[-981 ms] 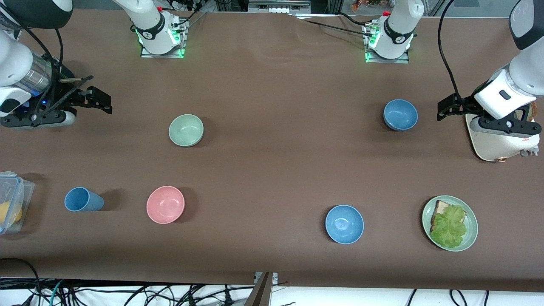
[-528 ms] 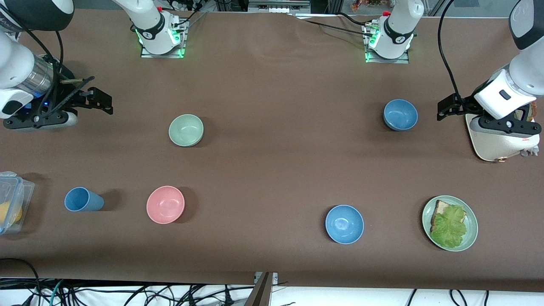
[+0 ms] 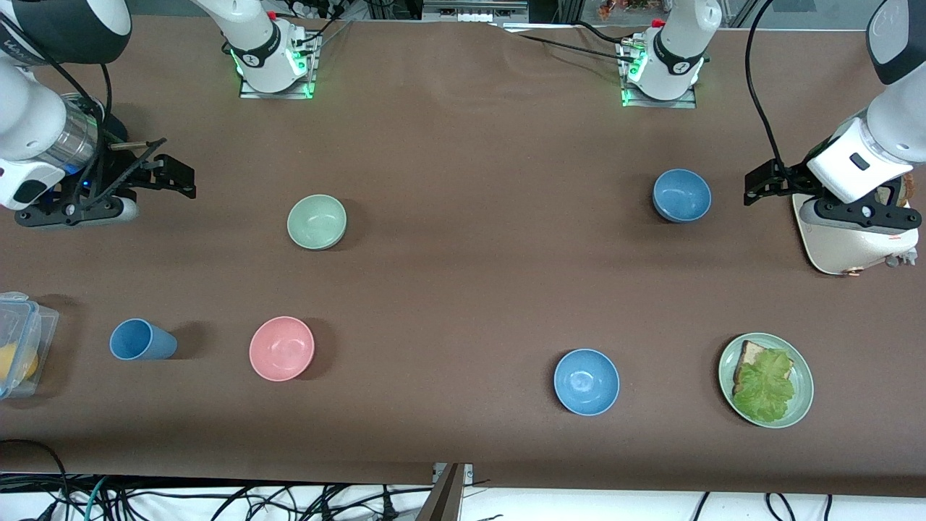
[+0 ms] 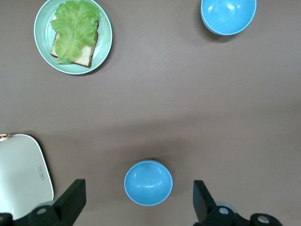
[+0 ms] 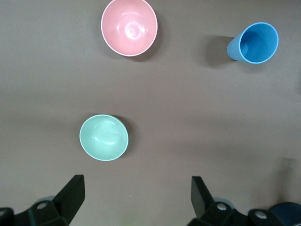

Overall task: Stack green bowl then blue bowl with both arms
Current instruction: 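Move the right gripper over the pale green bowl and lower it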

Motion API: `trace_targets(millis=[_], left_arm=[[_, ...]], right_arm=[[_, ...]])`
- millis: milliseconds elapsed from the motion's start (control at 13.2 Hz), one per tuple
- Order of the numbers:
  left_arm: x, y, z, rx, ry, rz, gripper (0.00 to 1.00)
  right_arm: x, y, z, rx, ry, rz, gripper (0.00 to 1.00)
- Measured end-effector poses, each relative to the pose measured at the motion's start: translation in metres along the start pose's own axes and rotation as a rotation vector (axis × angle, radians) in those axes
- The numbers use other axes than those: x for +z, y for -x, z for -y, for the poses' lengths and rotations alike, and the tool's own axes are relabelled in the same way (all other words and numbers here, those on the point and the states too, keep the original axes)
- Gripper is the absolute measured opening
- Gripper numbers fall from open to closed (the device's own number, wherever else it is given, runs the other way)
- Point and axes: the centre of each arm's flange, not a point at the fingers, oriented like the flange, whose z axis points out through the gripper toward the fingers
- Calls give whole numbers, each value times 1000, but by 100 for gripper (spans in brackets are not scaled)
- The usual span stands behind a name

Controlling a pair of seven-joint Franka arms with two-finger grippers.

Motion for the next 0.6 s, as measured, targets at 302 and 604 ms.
trace_targets(millis=[302, 604], left_arm=[[0, 0, 0, 0, 0, 0, 100], [0, 0, 0, 0, 0, 0, 100]], right_arm=[[22, -10, 2, -5, 0, 43, 100], [58, -25, 3, -8, -4, 74, 100]])
